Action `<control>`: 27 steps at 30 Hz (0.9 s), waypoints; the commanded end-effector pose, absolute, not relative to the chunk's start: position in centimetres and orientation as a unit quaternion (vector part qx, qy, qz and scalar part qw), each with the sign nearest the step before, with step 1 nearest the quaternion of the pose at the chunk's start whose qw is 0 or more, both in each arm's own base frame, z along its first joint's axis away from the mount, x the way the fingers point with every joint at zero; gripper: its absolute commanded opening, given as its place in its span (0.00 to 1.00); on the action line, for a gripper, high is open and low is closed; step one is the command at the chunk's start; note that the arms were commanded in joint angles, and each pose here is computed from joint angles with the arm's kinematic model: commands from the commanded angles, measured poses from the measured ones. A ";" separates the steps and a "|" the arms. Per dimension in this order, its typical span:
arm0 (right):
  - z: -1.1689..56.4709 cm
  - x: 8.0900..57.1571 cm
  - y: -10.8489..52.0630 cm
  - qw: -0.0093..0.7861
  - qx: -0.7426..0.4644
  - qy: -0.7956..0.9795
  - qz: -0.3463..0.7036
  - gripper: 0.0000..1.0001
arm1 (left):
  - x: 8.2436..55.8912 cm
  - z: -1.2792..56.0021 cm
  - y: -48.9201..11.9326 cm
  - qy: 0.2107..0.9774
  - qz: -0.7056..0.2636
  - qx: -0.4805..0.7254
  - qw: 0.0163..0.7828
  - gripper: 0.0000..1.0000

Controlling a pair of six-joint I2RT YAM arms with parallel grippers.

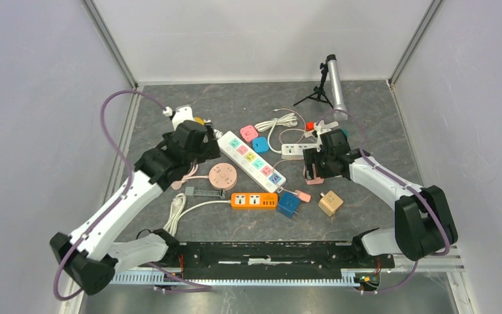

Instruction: Pull the plug off the socket

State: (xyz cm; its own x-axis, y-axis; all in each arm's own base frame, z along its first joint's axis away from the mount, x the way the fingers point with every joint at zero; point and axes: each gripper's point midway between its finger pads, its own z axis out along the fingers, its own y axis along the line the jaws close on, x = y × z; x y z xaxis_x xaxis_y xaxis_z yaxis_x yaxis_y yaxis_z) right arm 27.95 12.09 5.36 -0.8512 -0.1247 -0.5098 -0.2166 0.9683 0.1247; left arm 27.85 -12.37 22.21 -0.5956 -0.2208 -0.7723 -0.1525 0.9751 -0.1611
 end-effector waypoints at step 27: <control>38.8 19.0 -5.3 0.670 0.218 0.704 -0.089 0.98 | 19.7 39.5 -4.3 0.816 -0.081 -0.148 0.552 1.00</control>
